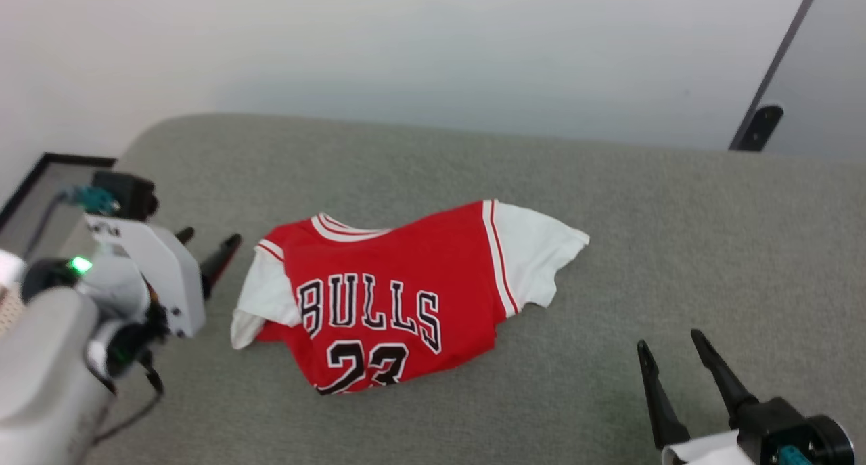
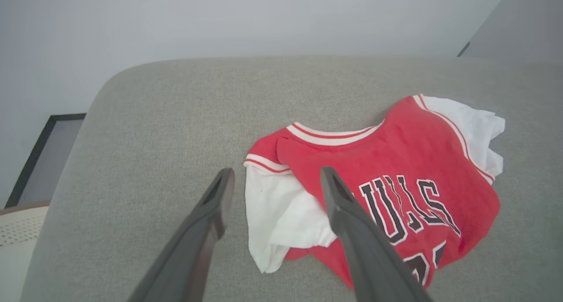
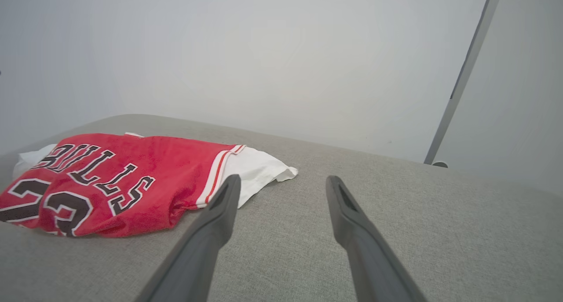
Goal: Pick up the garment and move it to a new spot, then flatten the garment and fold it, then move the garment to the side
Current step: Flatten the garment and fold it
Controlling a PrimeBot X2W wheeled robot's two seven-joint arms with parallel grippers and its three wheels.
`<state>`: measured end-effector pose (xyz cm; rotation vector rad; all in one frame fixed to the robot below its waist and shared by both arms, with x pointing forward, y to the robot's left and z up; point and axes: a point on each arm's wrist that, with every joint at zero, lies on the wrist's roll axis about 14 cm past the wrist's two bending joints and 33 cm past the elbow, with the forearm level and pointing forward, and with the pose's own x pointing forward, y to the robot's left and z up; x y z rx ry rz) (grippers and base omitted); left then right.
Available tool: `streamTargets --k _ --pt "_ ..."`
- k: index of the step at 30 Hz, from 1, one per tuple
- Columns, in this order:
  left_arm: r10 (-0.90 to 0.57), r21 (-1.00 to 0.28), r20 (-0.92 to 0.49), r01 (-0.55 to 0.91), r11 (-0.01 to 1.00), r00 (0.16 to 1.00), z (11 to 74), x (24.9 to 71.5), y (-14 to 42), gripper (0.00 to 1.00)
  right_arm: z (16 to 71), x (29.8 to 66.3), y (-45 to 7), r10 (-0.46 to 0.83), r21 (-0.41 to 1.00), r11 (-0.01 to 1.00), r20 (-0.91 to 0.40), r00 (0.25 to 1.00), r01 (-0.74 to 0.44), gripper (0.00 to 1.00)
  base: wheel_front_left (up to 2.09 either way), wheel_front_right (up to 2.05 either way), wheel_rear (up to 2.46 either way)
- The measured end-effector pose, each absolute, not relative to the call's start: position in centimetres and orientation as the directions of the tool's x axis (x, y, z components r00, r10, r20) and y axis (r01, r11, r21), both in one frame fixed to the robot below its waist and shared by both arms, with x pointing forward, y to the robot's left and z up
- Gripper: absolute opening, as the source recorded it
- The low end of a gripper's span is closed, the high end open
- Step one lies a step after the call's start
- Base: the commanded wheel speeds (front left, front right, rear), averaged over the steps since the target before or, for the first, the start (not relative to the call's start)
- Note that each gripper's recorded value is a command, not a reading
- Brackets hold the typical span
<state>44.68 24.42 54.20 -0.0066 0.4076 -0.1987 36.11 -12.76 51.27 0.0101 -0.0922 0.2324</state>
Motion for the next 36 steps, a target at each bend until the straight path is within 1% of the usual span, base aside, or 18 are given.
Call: streamTargets --k 4,7,12,16,22,26,29,36 --pt "-0.197 -0.066 -0.463 0.189 0.98 0.864 53.9 46.5 24.8 1.0 51.2 37.3 -13.2 0.217 -0.007 0.976 0.088 0.972 -0.217 1.0 0.0 0.0 0.0" --pt "-0.207 -0.094 -0.538 0.185 0.978 0.817 52.7 47.7 24.8 1.0 50.4 37.8 -13.8 0.199 -0.006 0.98 0.064 0.978 -0.199 1.0 0.0 0.0 0.0" --pt "-0.24 -0.129 -0.651 0.206 0.97 0.72 50.1 49.5 23.7 1.0 48.5 38.5 -14.6 0.174 0.0 0.985 0.01 0.985 -0.174 1.0 0.0 0.0 0.0" --pt "-0.251 -0.138 -0.751 0.227 0.964 0.61 47.0 49.9 23.1 1.0 47.6 39.1 -15.2 0.156 -0.002 0.988 -0.011 0.988 -0.156 1.0 0.0 0.0 0.0" --pt "-0.23 -0.131 -0.821 0.22 0.967 0.522 43.6 50.7 23.5 1.0 45.9 39.2 -16.4 0.12 -0.007 0.993 -0.061 0.991 -0.121 1.0 0.0 0.0 0.0" --pt "-0.216 -0.129 -0.848 0.207 0.97 0.485 41.8 51.0 23.7 1.0 44.9 39.1 -17.0 0.104 -0.013 0.994 -0.091 0.99 -0.106 1.0 0.0 0.0 0.0" --pt "-0.184 -0.102 -0.869 0.198 0.975 0.46 40.6 50.9 24.5 1.0 44.5 39.2 -17.1 0.1 -0.014 0.995 -0.103 0.99 -0.102 1.0 0.0 0.0 0.0" --pt "-0.148 -0.092 -0.882 0.144 0.985 0.447 39.8 51.0 26.0 1.0 44.3 39.8 -16.9 0.108 -0.012 0.994 -0.105 0.989 -0.11 1.0 0.0 0.0 0.0"
